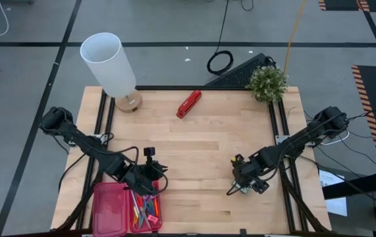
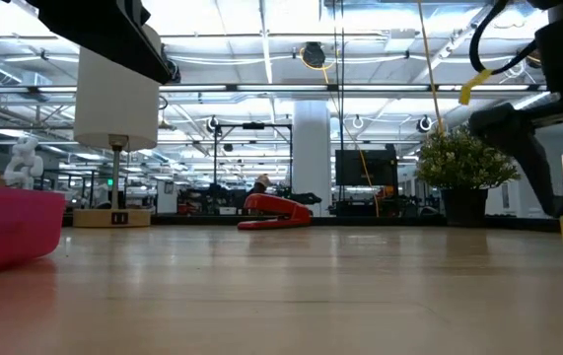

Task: Pack school essentials
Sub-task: Put the yellow crayon box into the red supply box

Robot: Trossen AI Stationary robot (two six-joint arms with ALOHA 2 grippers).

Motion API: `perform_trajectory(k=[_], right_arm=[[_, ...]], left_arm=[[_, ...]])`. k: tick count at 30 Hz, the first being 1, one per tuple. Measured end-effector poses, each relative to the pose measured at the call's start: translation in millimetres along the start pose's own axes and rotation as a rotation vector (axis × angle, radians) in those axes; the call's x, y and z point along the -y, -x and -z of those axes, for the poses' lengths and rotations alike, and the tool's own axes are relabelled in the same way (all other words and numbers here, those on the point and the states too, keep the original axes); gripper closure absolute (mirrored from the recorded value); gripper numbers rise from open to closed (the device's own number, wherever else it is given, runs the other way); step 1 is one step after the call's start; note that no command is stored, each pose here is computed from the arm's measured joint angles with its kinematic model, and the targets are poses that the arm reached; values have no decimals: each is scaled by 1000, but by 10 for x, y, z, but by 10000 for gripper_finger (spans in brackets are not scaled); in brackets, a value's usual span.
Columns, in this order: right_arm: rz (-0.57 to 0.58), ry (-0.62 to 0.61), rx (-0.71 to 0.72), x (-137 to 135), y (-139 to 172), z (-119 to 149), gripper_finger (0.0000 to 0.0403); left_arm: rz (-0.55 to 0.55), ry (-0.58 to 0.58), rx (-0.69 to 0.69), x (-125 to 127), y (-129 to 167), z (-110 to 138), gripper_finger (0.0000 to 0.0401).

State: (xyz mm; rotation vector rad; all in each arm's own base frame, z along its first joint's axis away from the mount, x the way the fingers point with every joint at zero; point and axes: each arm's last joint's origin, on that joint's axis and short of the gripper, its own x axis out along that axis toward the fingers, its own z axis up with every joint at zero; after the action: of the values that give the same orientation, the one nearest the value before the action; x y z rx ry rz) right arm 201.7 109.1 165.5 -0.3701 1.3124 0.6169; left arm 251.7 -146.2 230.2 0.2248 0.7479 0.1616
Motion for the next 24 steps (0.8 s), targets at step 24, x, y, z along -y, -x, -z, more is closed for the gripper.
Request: perform_trajectory(k=[24], right_arm=[[55,78,-74,-68,-213,92,9]], left_arm=[[1,10,8,-1,-3,-11,366]])
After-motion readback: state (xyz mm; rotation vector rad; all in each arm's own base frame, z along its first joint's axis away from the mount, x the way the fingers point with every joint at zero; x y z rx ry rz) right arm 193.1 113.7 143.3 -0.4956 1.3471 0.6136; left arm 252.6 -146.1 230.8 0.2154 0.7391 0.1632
